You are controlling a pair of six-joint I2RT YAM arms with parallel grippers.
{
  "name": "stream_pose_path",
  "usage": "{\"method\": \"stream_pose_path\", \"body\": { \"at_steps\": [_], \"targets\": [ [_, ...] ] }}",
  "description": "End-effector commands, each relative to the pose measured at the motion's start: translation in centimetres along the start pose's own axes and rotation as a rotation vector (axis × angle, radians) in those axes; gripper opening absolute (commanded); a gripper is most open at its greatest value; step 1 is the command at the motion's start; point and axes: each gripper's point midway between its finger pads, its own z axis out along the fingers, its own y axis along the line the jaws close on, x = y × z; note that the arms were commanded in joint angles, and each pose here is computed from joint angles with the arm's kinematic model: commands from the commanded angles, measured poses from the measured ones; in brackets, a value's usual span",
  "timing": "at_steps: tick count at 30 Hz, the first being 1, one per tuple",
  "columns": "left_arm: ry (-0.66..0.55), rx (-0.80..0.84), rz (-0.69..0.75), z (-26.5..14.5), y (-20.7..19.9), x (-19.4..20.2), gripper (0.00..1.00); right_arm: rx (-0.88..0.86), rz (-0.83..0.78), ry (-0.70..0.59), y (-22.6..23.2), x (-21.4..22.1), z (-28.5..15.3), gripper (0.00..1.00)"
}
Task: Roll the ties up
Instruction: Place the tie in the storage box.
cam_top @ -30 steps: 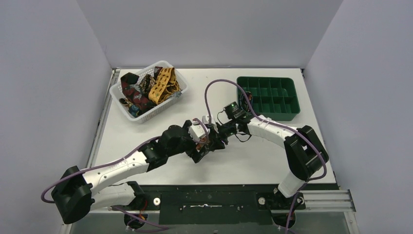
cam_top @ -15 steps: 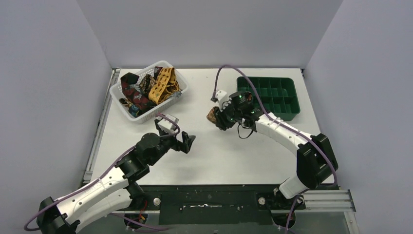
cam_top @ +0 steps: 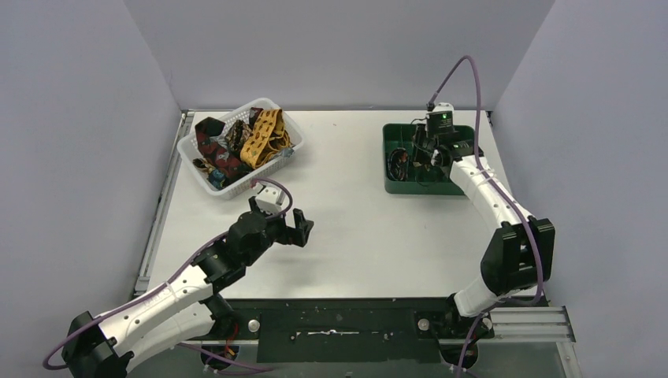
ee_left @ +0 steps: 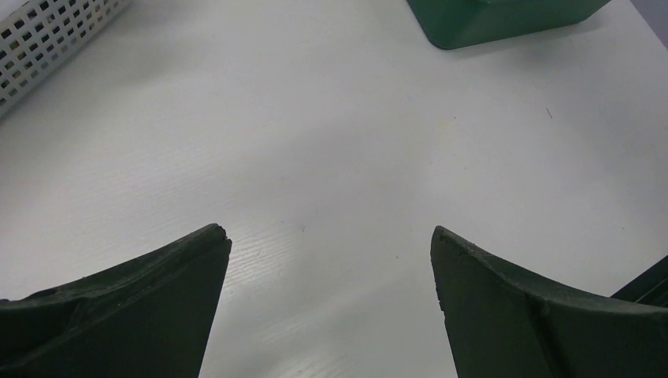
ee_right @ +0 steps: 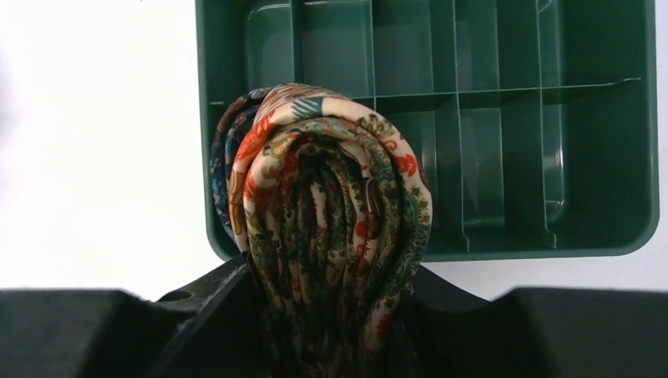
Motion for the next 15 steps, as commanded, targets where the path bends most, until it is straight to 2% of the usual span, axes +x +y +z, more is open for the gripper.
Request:
{"method": "stream_pose_path", "body": {
  "at_steps": [1, 8, 15],
  "targets": [
    [-0.042, 0.022, -0.055, -0.1, -1.0, -2.5, 0.97, 0.083, 0.063, -0.007, -1.4, -1.6, 0.6, 0.0],
    [-0.038, 0.015, -0.06, -0.4, -0.7, -2.2, 0.97, 0.11, 0.053, 0.086, -1.7, -0.1, 3.4, 0.0],
    [-0.037, 0.006, -0.058, -0.5, -0.3, -2.2, 0.97, 0.138, 0.021, 0.119, -2.9, 0.8, 5.2, 0.0]
  ]
}}
